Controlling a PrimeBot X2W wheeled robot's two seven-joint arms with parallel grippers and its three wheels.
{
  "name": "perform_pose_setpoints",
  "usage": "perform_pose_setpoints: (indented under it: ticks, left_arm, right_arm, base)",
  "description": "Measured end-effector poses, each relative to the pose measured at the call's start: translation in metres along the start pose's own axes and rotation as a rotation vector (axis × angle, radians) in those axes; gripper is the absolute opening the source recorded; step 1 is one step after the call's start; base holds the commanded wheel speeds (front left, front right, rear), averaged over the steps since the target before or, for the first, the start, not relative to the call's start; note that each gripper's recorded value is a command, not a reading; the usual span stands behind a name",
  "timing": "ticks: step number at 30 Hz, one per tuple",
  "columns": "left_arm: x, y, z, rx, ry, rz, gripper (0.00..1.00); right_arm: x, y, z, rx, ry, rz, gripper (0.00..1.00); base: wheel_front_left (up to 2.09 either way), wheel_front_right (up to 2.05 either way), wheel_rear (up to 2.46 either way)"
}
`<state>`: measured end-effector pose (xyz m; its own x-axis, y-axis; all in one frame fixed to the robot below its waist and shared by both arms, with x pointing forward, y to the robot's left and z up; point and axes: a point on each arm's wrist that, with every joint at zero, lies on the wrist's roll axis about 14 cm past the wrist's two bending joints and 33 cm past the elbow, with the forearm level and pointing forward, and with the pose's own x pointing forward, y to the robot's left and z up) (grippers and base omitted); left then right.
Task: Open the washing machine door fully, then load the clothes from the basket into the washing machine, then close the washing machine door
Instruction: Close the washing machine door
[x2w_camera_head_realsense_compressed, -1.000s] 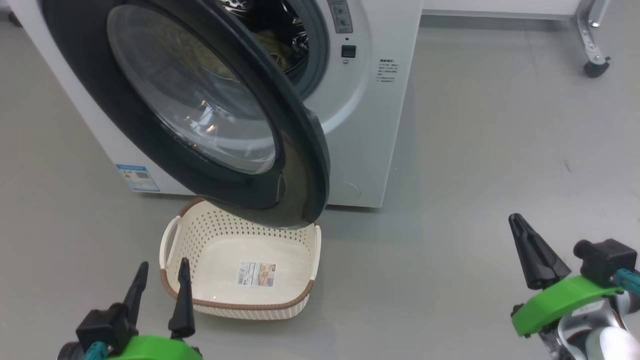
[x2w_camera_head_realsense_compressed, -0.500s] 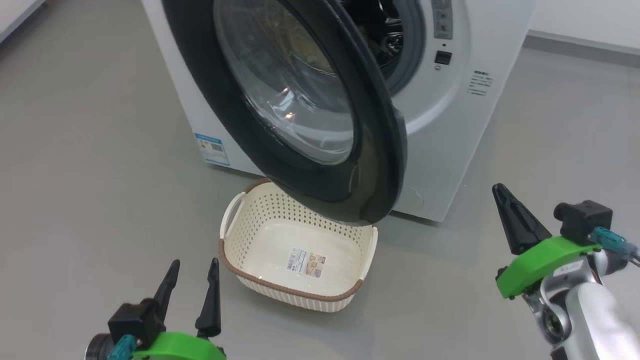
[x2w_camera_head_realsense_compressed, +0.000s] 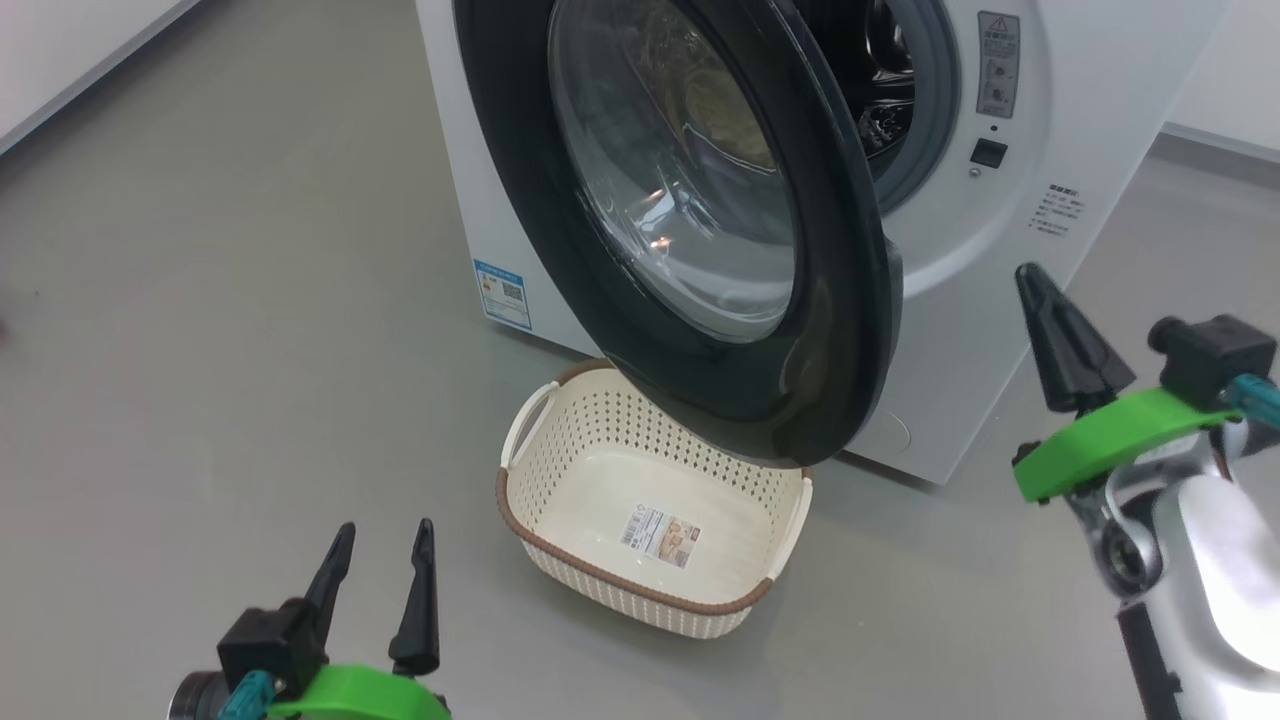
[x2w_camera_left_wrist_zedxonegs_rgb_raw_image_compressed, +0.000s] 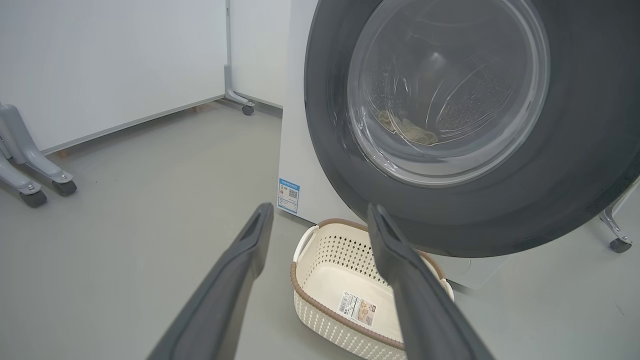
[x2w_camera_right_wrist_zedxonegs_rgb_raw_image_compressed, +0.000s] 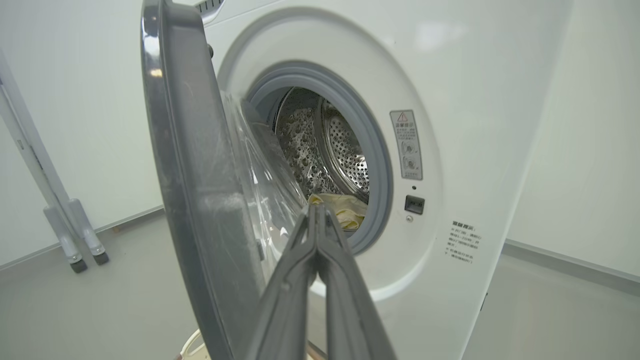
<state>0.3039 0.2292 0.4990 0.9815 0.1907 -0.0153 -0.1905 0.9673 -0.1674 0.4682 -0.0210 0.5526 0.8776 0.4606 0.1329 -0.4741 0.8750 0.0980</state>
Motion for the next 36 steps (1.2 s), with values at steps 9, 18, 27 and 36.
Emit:
perform_pose_setpoints:
  ticks: [9,18,27,36]
  left_arm:
    - [0.001,-0.003,0.001,-0.003,-0.006,-0.009,1.0]
    - [-0.006,0.0,0.0,-0.006,-0.007,0.005,1.0]
    - [-0.009,0.007,0.0,-0.005,-0.011,0.03,1.0]
    - [-0.006,-0.002,-0.007,-0.004,0.01,0.005,1.0]
  right_arm:
    - [0.016,0.035,0.128,-0.091,-0.366,0.11,0.0]
    - [0.02,0.111,0.112,-0.097,-0.27,0.327,0.0]
    - [0.014,0.126,0.04,-0.054,-0.046,0.374,0.0]
    - [0.005,0.116,-0.024,-0.008,0.143,0.351,0.0]
  base:
    - [0.0,0.0,0.0]
    - [0.0,0.0,0.0]
    - [0.0,0.0,0.0]
    - [0.0,0.0,0.0]
